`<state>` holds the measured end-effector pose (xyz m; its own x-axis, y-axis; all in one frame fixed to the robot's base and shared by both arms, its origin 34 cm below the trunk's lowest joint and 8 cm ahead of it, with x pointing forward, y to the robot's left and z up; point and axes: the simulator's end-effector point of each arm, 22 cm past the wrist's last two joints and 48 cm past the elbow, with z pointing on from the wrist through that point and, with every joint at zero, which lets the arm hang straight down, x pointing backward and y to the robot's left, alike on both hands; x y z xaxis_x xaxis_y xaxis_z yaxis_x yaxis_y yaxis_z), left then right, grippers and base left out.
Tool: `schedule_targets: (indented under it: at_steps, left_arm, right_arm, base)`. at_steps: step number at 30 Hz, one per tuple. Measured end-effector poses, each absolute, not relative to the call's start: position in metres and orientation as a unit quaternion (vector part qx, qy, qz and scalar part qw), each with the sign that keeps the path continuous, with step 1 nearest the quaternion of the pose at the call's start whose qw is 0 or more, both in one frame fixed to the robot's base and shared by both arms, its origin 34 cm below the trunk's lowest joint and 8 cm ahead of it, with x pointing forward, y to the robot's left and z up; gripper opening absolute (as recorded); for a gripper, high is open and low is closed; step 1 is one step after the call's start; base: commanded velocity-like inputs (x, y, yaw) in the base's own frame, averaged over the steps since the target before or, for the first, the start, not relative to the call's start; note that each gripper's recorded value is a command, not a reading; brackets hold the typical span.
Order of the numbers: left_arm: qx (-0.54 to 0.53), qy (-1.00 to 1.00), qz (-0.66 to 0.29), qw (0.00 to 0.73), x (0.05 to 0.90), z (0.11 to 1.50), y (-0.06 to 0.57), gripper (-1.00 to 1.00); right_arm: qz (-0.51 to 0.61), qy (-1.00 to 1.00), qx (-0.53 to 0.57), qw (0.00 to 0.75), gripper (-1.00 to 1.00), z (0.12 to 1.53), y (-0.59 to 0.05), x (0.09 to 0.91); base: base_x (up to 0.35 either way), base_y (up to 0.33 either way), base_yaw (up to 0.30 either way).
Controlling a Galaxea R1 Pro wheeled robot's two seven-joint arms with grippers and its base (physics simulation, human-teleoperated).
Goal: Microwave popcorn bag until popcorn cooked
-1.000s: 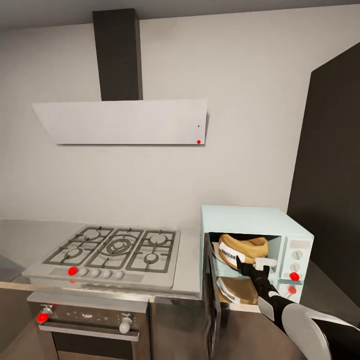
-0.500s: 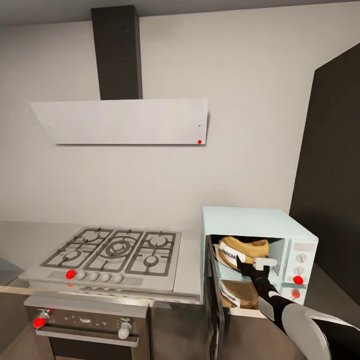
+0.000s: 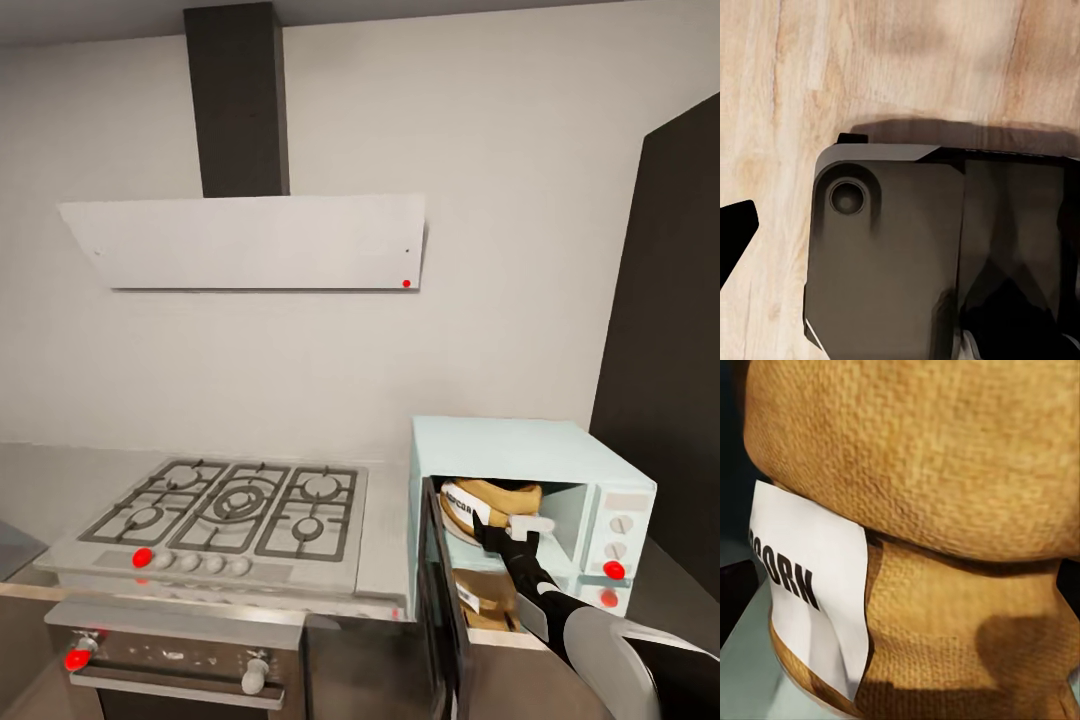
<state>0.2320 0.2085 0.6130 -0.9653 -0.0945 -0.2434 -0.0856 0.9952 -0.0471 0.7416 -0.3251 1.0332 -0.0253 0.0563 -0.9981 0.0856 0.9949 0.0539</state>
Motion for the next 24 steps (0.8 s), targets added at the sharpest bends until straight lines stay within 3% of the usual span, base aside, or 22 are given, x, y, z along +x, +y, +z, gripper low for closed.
schedule_targets:
  at_steps: [17,24]
  left_arm:
    - [-0.046,0.991,-0.018,0.124,0.2320,0.6129,0.2086,1.00]
    - [-0.045,0.991,-0.020,0.123,0.2322,0.6129,0.2062,1.00]
  right_arm:
    - [-0.011,0.716,0.049,0.696,1.00,1.0331,-0.3250,0.7416]
    - [-0.011,0.716,0.049,0.696,1.00,1.0326,-0.3249,0.7421]
  base:
    - [0.025,0.025,0.000]
    - [-0.250,0.000,0.000]
